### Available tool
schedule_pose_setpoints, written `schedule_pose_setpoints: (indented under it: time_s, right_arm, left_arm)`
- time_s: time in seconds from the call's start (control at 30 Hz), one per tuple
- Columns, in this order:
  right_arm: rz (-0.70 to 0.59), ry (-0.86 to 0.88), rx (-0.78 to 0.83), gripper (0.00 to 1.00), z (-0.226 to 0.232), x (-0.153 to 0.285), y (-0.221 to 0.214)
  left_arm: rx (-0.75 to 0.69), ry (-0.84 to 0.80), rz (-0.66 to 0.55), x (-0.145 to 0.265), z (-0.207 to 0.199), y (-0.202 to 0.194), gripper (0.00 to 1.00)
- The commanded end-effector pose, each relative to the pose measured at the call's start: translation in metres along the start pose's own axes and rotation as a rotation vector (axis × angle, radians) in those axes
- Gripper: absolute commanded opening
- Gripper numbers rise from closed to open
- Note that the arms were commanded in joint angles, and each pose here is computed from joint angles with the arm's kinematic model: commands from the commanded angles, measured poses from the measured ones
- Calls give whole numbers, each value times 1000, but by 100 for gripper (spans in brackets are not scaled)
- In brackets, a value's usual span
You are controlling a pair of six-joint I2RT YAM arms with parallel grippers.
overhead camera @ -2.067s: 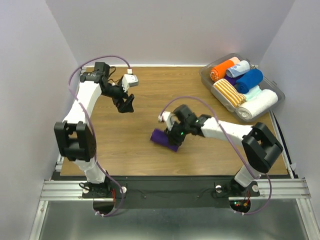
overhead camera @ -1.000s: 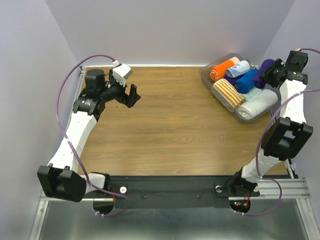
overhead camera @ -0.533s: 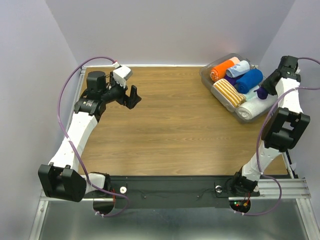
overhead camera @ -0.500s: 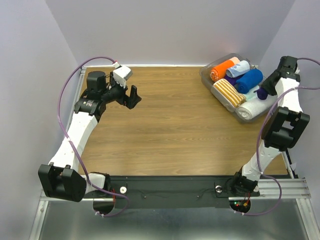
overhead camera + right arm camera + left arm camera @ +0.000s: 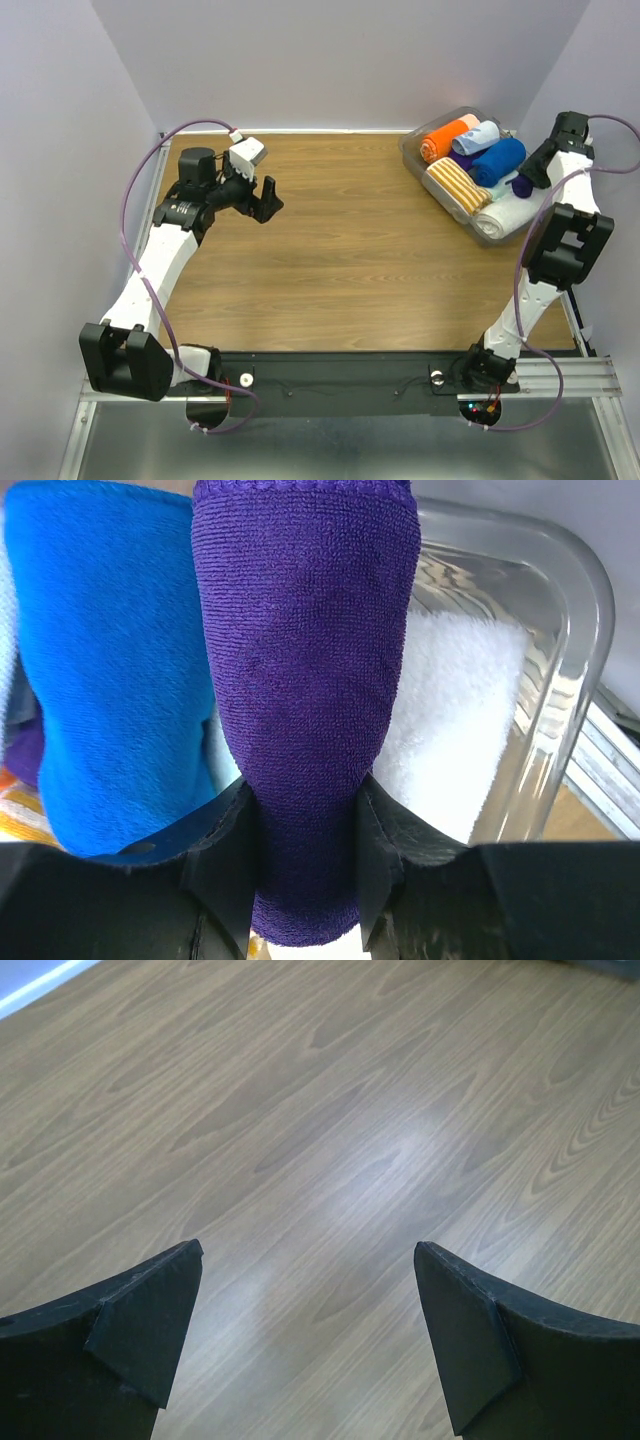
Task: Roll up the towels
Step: Place the rolled towel into the container
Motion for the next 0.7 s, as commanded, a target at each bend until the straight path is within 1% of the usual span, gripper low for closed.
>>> schedule_pose_setpoints:
  time_s: [0.0, 0.27, 0.47, 0.6, 0.67]
  right_arm:
    - [-92, 82, 3, 1, 26, 7, 24]
    - [-73, 88, -4, 1, 39, -8, 16]
    - [-8, 102, -38, 1, 40, -21, 0]
    - [23, 108, -44, 1, 38, -21, -9]
    - [26, 109, -50, 4, 37, -20, -10]
  left_arm:
    - [-11, -4, -27, -1, -1, 5, 99]
    - [-4, -9, -15, -2, -2, 2, 99]
    - [-2, 3, -6, 1, -1, 2, 99]
    - [1, 7, -1, 1, -1, 2, 99]
    - [12, 8, 6, 0, 0, 1, 99]
Point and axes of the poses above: each gripper's point midway between its finger pads, its own x axis back along the fingers, its own z axis along the line the jaws close on, y = z × x, the point moved 6 cm from there along x, back along the fingers, and after that the axes turned 5 degrees about -x, right-handed, at the moved point
